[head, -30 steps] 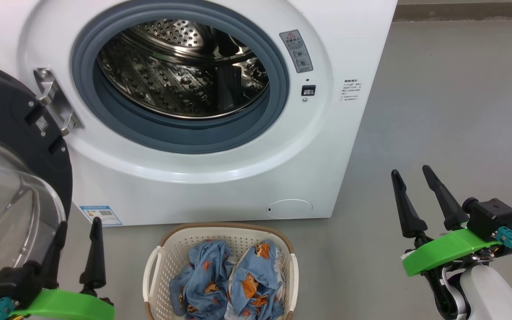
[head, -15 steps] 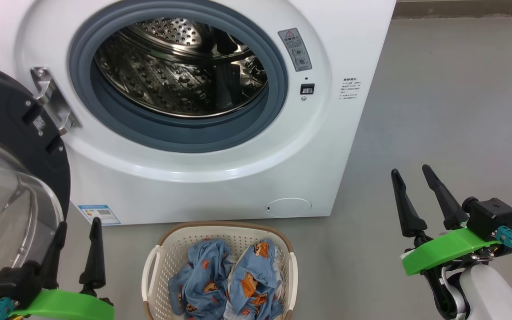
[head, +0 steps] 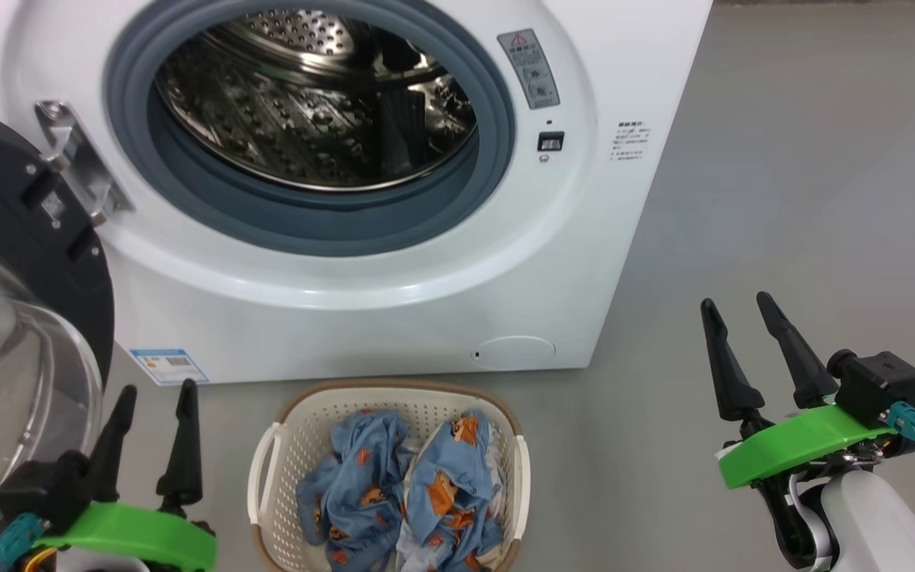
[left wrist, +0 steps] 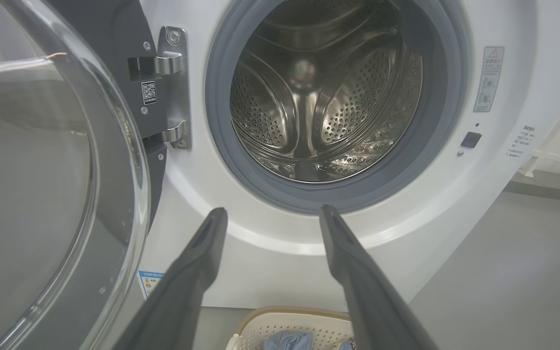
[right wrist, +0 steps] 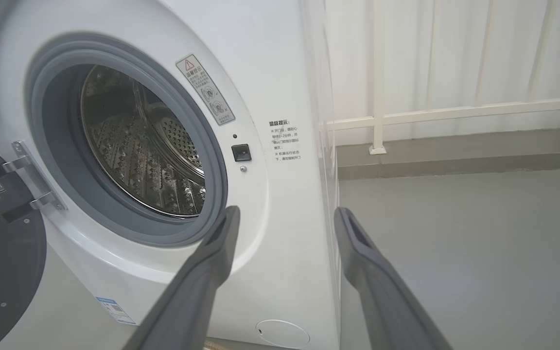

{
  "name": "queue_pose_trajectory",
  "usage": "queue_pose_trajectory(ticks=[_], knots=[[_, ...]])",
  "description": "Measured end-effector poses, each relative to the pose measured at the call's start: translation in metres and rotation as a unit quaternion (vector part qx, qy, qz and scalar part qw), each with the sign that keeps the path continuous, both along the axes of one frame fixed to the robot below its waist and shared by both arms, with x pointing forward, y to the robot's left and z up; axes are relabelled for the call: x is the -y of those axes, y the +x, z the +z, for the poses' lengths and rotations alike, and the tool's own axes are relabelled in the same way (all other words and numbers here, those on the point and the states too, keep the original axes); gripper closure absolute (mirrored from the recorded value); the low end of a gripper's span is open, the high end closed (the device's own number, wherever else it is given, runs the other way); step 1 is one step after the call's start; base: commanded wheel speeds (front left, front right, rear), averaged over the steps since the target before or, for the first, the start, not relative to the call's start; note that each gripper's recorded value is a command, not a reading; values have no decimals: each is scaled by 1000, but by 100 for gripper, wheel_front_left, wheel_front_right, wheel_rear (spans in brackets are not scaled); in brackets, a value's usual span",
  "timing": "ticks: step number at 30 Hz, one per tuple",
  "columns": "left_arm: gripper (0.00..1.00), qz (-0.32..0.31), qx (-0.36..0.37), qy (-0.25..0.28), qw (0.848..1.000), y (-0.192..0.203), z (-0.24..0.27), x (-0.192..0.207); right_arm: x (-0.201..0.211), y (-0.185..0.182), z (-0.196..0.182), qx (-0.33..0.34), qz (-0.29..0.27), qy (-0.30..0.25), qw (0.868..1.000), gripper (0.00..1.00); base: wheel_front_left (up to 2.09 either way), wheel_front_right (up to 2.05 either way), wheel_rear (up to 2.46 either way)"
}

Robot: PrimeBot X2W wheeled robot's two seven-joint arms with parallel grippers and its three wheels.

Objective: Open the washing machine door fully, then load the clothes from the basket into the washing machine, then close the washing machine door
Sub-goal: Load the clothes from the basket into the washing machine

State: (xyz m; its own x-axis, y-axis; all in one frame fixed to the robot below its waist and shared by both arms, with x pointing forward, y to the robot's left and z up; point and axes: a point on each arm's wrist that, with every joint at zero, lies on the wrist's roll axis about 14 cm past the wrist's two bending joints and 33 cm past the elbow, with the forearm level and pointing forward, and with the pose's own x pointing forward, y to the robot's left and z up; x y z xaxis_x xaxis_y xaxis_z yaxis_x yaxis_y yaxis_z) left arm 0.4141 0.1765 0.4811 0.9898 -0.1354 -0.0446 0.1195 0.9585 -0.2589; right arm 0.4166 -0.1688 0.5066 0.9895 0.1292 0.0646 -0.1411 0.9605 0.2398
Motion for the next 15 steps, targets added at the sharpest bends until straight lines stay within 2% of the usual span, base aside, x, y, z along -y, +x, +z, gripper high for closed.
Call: queue_pose_trajectory(ticks=[8,15], knots=[[0,-30,-28,-2,999,17,-20,15,3,6,-24,-30,-11,0,999,0,0,0,0],[0,-65,-94,-1,993,28,-62,34,1,20,-43,-52,-15,2,999,0,0,0,0]])
